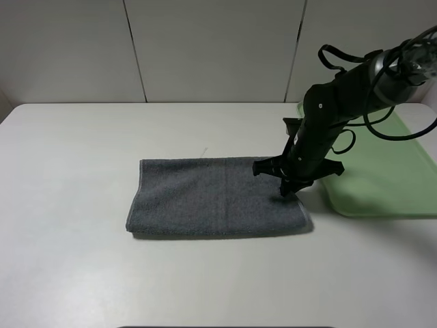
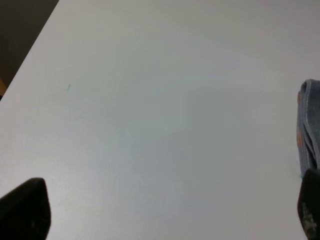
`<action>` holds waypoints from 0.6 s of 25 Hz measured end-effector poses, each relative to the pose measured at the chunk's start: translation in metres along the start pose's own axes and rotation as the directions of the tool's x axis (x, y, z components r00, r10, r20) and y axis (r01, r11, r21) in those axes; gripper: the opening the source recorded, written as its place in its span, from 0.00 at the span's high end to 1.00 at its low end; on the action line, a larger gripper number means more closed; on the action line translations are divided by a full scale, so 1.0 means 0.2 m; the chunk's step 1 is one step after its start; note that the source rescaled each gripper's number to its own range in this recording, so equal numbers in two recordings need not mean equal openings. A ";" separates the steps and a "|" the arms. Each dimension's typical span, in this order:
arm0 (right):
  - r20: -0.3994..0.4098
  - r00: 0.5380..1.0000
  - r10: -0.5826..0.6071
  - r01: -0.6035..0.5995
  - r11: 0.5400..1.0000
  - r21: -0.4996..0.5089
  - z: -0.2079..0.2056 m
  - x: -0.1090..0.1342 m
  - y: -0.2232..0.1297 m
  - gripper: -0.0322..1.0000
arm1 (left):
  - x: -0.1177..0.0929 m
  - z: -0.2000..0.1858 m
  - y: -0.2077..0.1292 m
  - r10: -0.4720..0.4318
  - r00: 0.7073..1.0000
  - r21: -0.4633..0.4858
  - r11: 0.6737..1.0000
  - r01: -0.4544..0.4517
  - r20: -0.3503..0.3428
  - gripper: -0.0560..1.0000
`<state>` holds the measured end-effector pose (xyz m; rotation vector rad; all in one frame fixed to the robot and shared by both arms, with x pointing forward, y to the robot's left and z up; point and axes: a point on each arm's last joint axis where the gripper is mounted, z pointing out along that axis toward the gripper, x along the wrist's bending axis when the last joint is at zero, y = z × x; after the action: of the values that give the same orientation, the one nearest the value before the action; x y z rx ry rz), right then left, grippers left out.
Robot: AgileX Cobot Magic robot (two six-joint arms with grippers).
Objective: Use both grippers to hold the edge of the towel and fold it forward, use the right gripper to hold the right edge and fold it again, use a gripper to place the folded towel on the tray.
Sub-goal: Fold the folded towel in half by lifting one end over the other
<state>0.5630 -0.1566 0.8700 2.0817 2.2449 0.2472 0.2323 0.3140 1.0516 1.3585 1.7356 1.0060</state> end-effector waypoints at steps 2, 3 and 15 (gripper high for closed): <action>0.006 1.000 -0.009 0.009 1.000 0.000 -0.02 0.00 0.00 0.93 | 0.00 0.00 0.00 0.000 1.000 0.000 1.000 0.000 0.000 0.00; 0.008 1.000 -0.011 0.011 1.000 0.002 -0.04 -0.01 -0.01 0.93 | 0.00 0.00 0.00 0.000 1.000 0.000 1.000 0.000 0.000 0.00; -0.009 1.000 -0.020 0.019 0.997 -0.078 -0.36 -0.01 -0.01 0.93 | 0.00 0.00 0.00 0.000 1.000 0.000 1.000 0.000 0.000 0.00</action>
<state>0.5502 -0.1638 0.9406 2.0234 2.2222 0.3381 0.2323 0.3140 1.0516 1.3585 1.7356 1.0060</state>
